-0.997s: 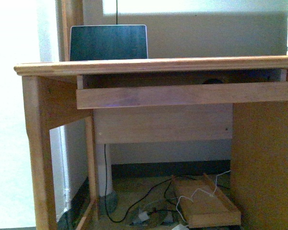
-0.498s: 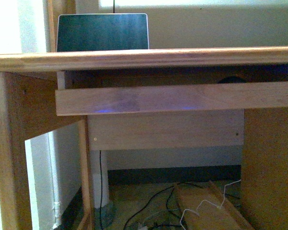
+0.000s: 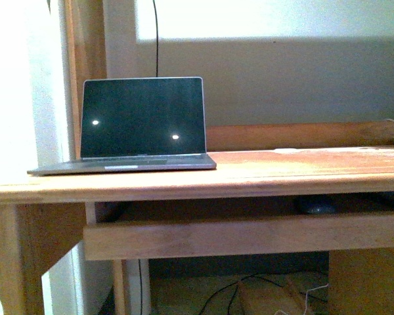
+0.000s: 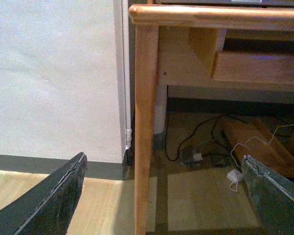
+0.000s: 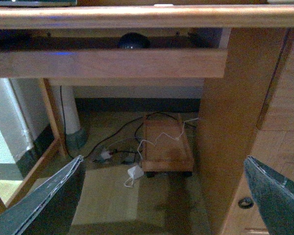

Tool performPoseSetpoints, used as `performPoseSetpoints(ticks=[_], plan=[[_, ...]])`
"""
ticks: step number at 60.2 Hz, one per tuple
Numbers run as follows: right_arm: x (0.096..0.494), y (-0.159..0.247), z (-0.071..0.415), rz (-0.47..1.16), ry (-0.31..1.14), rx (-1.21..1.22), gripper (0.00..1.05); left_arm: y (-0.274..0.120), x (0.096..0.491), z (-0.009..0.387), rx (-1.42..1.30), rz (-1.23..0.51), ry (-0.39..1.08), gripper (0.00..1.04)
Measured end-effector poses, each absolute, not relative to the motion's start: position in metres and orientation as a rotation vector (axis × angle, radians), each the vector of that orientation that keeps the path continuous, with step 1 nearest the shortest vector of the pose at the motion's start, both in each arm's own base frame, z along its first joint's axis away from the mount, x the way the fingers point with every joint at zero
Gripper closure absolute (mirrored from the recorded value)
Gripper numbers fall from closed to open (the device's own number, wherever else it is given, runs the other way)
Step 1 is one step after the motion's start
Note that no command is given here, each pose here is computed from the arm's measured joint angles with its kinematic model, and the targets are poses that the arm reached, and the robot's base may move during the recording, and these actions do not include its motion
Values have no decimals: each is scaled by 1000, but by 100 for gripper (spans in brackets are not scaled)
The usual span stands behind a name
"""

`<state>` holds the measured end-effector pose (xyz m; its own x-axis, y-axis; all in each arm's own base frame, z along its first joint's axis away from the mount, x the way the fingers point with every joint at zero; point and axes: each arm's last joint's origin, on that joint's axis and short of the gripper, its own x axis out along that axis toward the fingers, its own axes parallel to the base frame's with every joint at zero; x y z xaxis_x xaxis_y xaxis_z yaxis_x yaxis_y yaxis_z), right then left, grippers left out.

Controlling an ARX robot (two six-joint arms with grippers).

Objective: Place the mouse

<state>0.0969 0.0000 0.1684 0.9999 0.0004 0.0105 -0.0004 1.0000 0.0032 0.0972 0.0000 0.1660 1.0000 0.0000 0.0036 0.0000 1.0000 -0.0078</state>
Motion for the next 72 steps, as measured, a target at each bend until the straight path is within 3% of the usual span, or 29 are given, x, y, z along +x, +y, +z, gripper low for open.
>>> performPoseSetpoints(ticks=[13,19,27,42,58,72], plan=[[97,0,168,1,-10,3,7,0,97,166,-13,-9,3,8],[97,0,168,1,-11,3,7,1,103,166,-60,-118,213,8],[97,0,168,0,-11,3,7,12,127,164,36,-82,255,8],[97,0,168,0,-11,3,7,22,195,176,551,-177,103,8],[97,0,168,0,-10,3,7,6,270,163,1107,-314,-122,8],[97,0,168,0,-10,3,7,0,329,154,1304,-367,-228,8]])
